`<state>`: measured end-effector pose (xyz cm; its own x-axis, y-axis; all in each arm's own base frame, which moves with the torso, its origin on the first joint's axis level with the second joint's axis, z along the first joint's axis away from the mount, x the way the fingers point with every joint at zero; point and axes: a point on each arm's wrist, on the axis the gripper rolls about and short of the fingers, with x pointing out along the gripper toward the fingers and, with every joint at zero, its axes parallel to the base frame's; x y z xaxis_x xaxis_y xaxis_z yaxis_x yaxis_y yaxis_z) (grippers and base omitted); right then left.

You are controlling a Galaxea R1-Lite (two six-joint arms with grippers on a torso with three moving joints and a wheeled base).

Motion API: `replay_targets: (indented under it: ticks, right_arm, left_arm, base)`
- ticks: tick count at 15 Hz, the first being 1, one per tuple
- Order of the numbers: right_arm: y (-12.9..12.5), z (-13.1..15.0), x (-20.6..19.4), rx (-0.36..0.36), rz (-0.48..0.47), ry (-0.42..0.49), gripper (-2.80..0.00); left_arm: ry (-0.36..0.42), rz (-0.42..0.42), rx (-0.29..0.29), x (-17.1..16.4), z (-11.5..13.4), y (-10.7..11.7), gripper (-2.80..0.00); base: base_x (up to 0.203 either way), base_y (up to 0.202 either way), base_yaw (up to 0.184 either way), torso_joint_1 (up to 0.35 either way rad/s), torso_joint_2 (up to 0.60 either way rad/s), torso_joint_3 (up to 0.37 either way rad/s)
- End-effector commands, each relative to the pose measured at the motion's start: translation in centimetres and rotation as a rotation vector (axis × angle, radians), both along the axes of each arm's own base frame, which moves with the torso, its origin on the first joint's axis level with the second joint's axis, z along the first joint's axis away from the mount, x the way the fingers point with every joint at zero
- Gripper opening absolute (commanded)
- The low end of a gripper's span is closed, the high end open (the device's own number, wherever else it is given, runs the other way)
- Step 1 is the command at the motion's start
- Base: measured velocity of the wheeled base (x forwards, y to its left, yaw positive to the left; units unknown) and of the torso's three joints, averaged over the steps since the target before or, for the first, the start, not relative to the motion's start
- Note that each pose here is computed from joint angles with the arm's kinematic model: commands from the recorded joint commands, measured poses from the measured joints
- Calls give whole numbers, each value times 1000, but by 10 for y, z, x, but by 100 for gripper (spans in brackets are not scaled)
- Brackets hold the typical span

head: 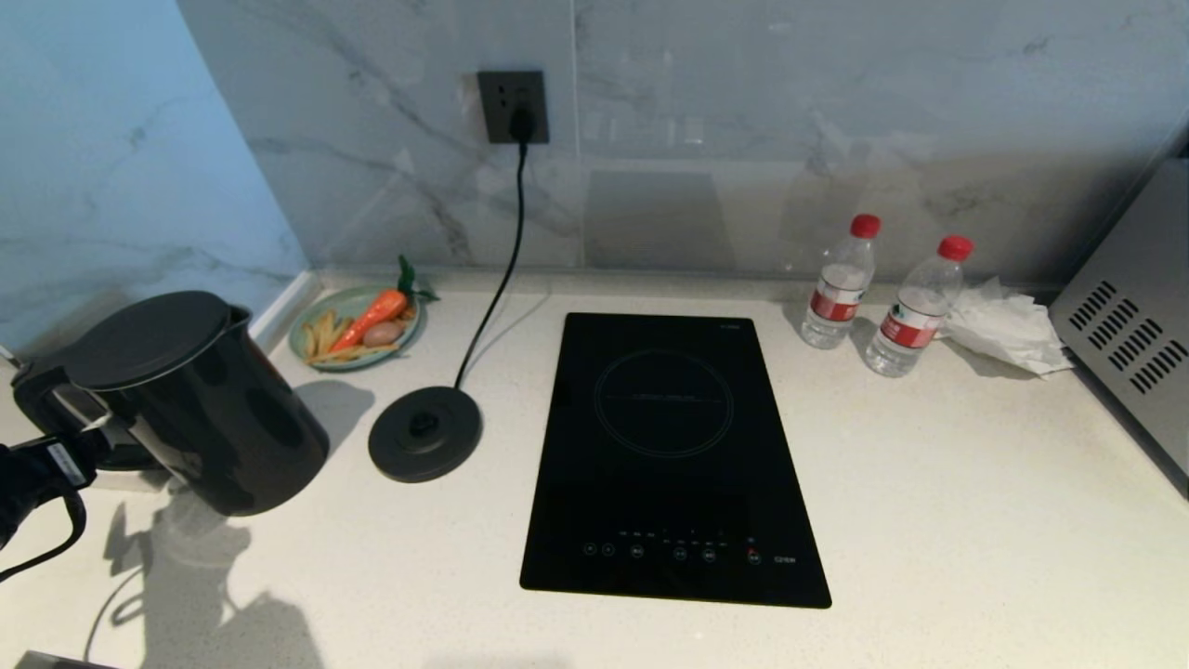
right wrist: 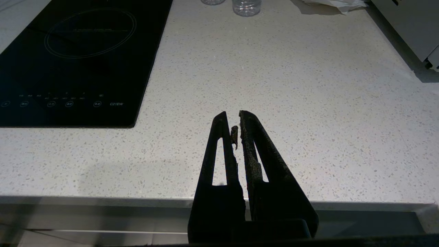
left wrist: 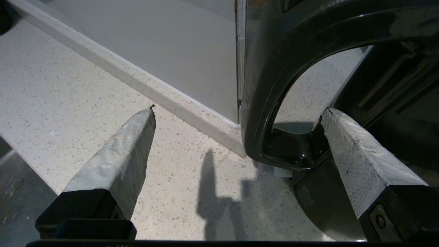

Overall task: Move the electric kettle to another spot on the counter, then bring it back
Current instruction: Grab the kettle

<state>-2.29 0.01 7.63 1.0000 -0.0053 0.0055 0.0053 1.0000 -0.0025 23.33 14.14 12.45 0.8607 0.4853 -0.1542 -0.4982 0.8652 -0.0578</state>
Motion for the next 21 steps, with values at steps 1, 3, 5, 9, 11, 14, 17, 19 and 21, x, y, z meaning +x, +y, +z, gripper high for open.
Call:
replay_targets:
  ticks: [1,3,5,9,11,14,17,19,21]
  right_arm:
    - [0,0,0,-1,1,-1,-280]
    - [0,0,0,-1,-1,-1,-280]
    - [0,0,0,-1,1,-1,-280]
    - [0,0,0,-1,1,-1,-280]
    - [0,0,0,-1,1,-1,-280]
    - [0,0,0,-1,-1,-1,-280]
    - [0,0,0,-1,-1,-1,-280]
    - [0,0,0,-1,1,0,-280]
    - [0,0,0,-1,1,-1,-280]
  left_arm:
    - [-1,0,0,0,-1,0,0]
    - [-4,2,-2,1,-1,1,0]
    - [-24,6,-10,2,2,2,0]
    - [-85,36,-20,3,7,8,0]
    - [-101,50,-9,5,4,14,0]
    - [-113,52,-2,10,-1,17,0]
    - [-123,48,6,15,-6,19,0]
    - [-132,50,12,18,-6,21,0]
    - [-149,80,24,20,-2,23,0]
  base:
    - [0,0,0,0,0,0]
    - [0,0,0,0,0,0]
    - [0,0,0,0,0,0]
    - [0,0,0,0,0,0]
    - [0,0,0,0,0,0]
    - [0,0,0,0,0,0]
    - [0,0,0,0,0,0]
    - [0,0,0,0,0,0]
    - [0,0,0,0,0,0]
